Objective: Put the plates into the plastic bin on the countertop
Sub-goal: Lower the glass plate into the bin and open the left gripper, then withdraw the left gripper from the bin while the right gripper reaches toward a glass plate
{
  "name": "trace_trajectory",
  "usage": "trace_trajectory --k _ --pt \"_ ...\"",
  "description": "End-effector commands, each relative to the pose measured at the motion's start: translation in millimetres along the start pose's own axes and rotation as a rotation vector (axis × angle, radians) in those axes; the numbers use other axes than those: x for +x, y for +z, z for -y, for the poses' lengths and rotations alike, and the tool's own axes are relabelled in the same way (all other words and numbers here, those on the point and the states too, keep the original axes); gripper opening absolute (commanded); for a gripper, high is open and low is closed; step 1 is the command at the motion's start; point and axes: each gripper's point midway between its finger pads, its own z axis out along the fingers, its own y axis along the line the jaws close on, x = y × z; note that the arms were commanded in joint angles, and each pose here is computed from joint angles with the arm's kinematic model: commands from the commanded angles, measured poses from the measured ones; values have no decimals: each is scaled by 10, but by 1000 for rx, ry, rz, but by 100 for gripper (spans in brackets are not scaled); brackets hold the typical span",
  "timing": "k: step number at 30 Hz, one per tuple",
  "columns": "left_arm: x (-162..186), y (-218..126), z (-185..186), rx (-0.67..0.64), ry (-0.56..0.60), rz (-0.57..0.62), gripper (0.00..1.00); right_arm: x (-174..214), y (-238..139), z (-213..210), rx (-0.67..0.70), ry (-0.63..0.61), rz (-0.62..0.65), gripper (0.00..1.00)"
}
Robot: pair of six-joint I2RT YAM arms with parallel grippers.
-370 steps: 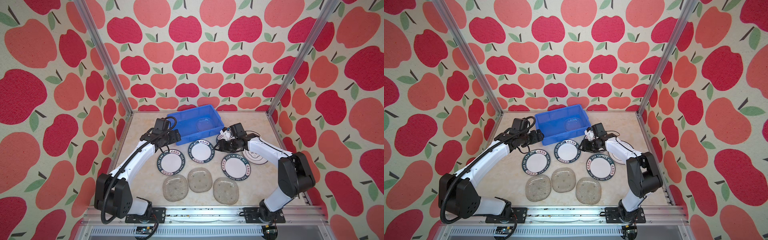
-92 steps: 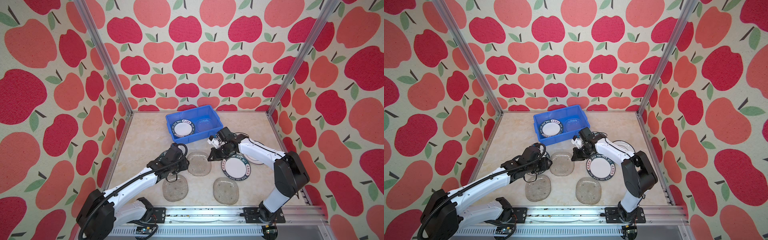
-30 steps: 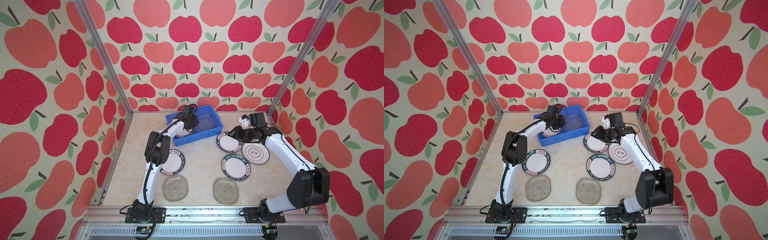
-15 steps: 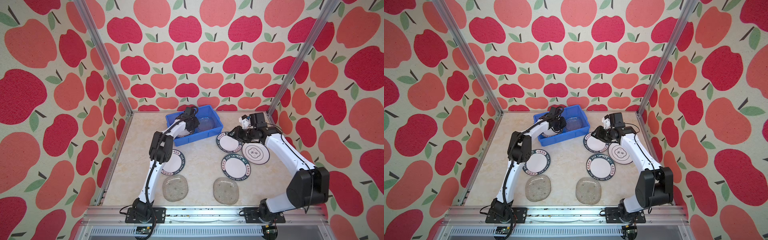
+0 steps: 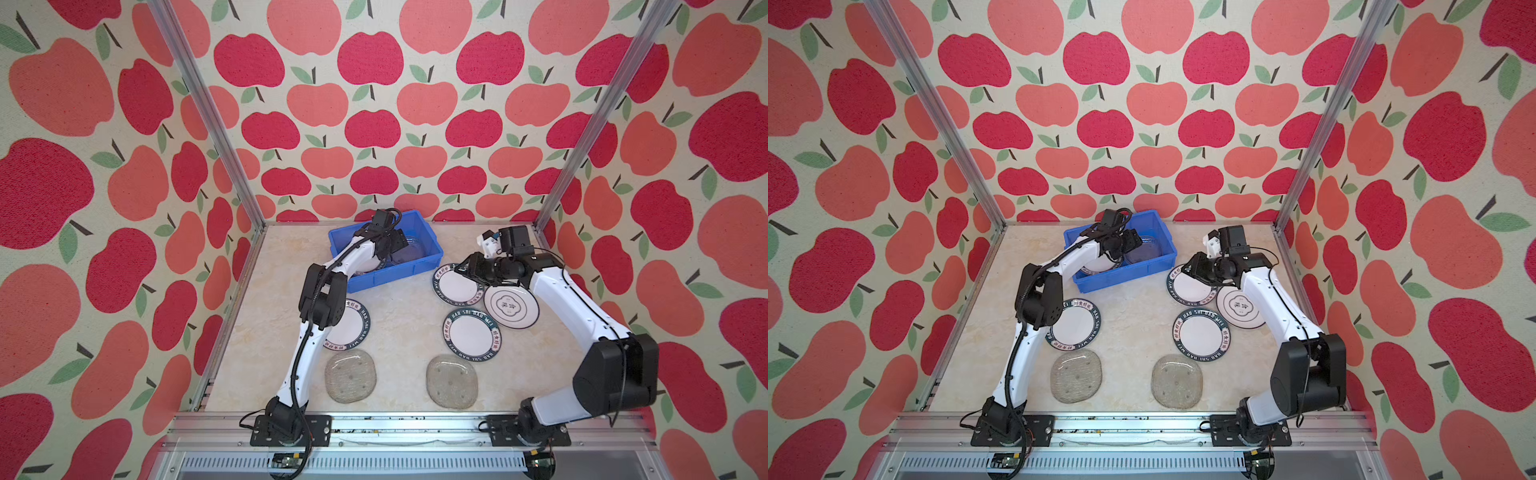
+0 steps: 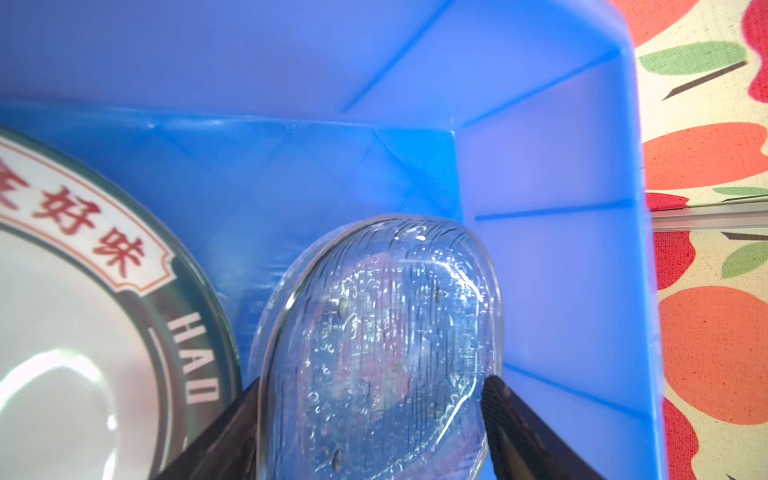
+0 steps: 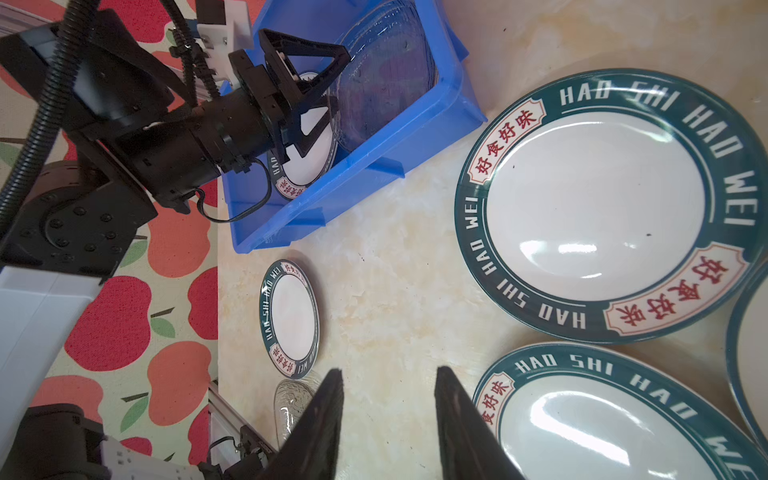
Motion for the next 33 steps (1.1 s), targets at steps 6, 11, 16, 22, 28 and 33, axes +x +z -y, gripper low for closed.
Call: trace_trajectory --k 6,11,16,22,28,33 --pt "-306 -572 417 41 68 87 86 17 15 3 -17 -3 -12 39" --pt "-299 -777 461 -9 118 110 99 35 -29 -30 -20 -20 -8 38" --pt "-187 -1051 554 12 148 116 99 140 -81 -198 -49 -83 -25 37" --pt "324 -1511 580 121 179 113 99 591 43 -421 -70 -204 -129 37" --pt "1010 -2366 176 73 174 67 99 1263 247 -665 -135 -322 -284 39" --pt "1489 -3127 -279 23 112 125 99 1785 464 -815 -172 -381 -414 37"
